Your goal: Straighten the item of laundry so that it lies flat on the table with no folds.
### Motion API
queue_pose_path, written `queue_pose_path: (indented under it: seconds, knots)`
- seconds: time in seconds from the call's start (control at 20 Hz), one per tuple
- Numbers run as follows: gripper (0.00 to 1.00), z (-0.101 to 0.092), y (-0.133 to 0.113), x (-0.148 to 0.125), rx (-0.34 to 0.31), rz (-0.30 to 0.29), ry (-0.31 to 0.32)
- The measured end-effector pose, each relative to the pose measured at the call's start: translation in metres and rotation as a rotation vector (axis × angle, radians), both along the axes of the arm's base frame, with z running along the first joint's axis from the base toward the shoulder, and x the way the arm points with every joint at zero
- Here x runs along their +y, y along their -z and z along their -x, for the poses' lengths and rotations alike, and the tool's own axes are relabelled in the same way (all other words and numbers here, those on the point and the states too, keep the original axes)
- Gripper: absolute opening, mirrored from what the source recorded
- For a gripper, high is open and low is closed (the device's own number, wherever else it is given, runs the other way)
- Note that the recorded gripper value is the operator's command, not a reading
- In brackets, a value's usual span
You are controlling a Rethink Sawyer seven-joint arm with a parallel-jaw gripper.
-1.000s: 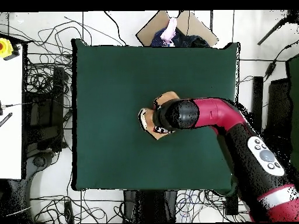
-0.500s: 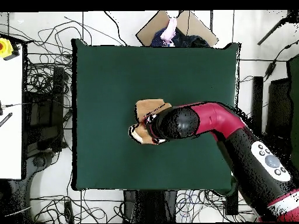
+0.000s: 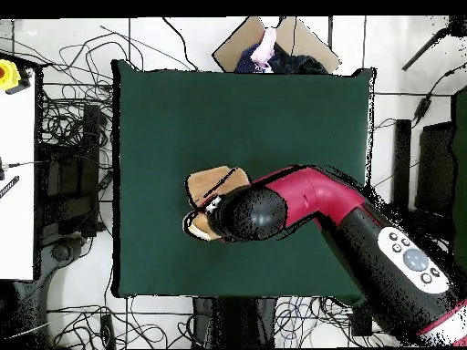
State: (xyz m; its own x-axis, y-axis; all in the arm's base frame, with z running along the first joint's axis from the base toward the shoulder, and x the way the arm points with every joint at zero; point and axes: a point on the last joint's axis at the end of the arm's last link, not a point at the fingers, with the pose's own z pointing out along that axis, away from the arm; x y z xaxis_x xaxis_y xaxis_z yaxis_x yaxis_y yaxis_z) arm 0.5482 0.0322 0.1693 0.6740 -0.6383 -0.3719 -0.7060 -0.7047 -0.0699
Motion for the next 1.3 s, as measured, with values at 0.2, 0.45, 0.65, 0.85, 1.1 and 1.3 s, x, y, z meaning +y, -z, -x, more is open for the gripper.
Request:
queue_pose_path:
  seconds: [0.2, 0.45, 0.65, 0.85, 1.1, 1.3]
  knots:
    - [0.00, 0.001, -0.005, 0.031, -0.012, 0.032, -0.051]
    - [0.00, -0.006, -0.009, 0.083, -0.041, 0.069, -0.088]
    - [0.00, -0.021, -0.009, 0.129, -0.070, 0.100, -0.036]
    - [0.00, -0.045, -0.009, 0.171, -0.076, 0.120, 0.117]
    - [0.00, -0.070, -0.008, 0.185, -0.009, 0.131, 0.391]
    - [0.00, -0.098, -0.001, 0.176, 0.072, 0.157, 0.753]
